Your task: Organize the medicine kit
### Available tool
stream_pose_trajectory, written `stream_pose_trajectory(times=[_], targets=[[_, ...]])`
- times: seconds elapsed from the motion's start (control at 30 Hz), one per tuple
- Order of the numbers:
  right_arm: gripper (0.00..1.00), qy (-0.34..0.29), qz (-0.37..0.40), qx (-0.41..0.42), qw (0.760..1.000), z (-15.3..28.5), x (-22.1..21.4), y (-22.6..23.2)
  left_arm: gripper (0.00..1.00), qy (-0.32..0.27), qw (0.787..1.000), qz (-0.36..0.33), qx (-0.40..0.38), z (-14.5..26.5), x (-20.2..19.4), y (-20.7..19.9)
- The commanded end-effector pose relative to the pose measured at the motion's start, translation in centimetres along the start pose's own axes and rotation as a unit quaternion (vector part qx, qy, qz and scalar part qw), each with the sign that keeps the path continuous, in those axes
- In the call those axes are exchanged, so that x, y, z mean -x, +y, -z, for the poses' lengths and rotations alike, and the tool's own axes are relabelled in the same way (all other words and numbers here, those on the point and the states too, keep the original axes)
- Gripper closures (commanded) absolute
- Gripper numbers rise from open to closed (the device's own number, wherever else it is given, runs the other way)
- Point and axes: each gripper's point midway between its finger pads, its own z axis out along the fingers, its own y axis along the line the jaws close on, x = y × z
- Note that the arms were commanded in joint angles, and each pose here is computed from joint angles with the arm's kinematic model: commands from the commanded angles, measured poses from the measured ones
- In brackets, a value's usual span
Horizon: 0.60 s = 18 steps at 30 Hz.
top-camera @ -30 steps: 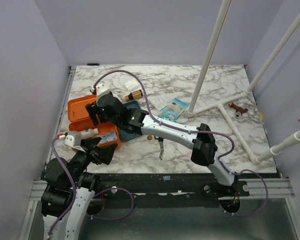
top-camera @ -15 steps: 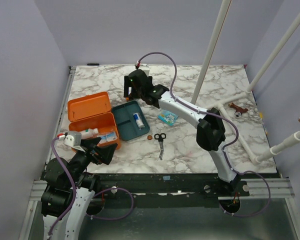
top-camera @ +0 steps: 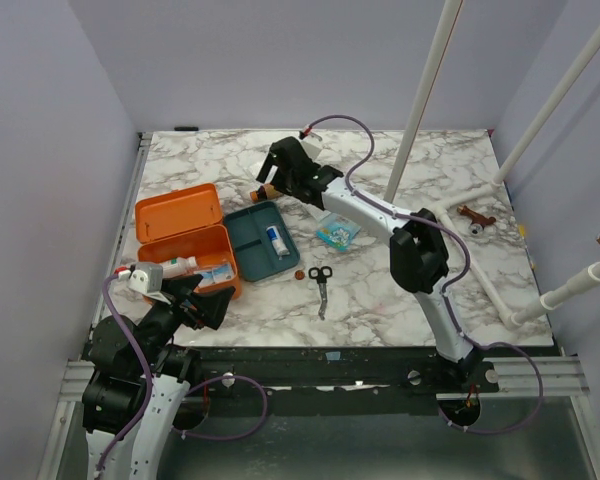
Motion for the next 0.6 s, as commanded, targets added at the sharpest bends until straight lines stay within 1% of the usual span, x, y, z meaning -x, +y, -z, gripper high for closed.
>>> stream_pose_trajectory(times=[0.0, 0.23, 0.43, 0.57], targets=[[0.07, 0.016, -0.085, -0.021, 0.996, -2.6, -1.0, -2.2, 0.02, -0.028, 0.999, -0.018, -0.024, 1.0, 0.7, -1.0], [0.10, 0.045, -0.158, -0.016, 0.986, -4.8, -3.1, -3.1, 0.01, -0.029, 0.999, -0.016, -0.021, 1.0, 0.7, -0.9], [0.12, 0.074, -0.195, -0.006, 0.978, -6.4, -5.2, -2.9, 0.01, -0.028, 0.999, -0.016, -0.022, 1.0, 0.7, -0.9], [0.13, 0.075, -0.215, -0.018, 0.974, -7.2, -6.0, -3.6, 0.02, -0.028, 0.999, -0.016, -0.023, 1.0, 0.7, -0.9]])
